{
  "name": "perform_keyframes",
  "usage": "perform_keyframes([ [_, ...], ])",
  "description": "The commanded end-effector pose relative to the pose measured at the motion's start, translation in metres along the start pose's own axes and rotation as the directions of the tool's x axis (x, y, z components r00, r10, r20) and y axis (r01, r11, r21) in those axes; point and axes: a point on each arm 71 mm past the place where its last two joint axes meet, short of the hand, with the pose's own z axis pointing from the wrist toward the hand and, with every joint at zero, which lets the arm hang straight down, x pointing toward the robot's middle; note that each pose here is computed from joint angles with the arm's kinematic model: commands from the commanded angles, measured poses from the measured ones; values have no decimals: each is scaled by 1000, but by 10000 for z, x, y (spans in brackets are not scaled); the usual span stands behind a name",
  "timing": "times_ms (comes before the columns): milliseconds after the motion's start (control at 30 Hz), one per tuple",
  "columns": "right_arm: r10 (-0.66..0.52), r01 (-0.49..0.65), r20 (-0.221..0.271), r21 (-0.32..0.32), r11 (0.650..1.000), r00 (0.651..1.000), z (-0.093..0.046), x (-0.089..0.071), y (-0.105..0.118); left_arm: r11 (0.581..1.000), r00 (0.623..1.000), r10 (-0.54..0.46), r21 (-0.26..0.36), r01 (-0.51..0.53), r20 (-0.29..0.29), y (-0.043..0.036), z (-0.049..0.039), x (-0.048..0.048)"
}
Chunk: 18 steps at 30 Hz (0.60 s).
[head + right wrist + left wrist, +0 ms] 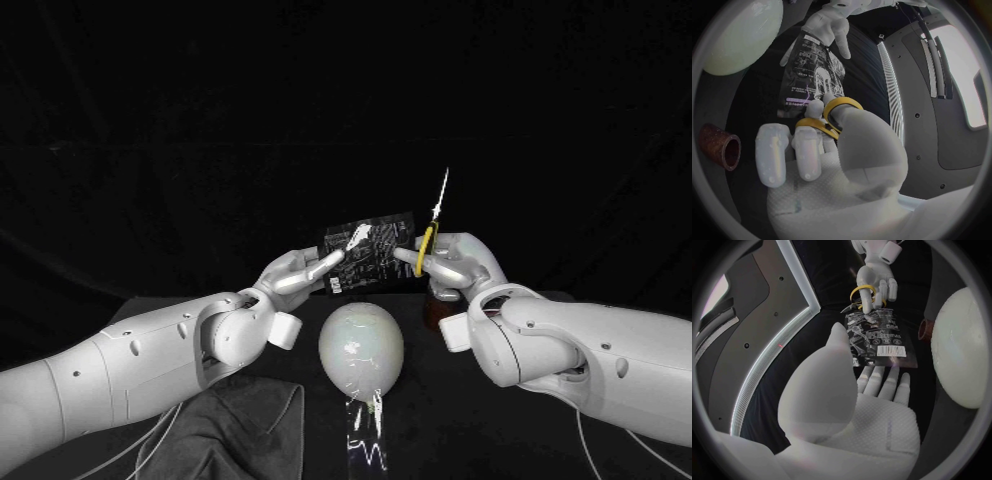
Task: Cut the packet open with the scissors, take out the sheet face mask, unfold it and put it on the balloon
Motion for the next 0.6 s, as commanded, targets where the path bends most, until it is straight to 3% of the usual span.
perform_keyframes([
  [33,3,-4,-12,-20,1000,1000,13,42,32,998,996,-49,35,52,-69,-21,27,97],
  [600,20,-22,-91,-26,999,996,-2,291,94,999,993,-49,0,49,-110,6,105,200],
])
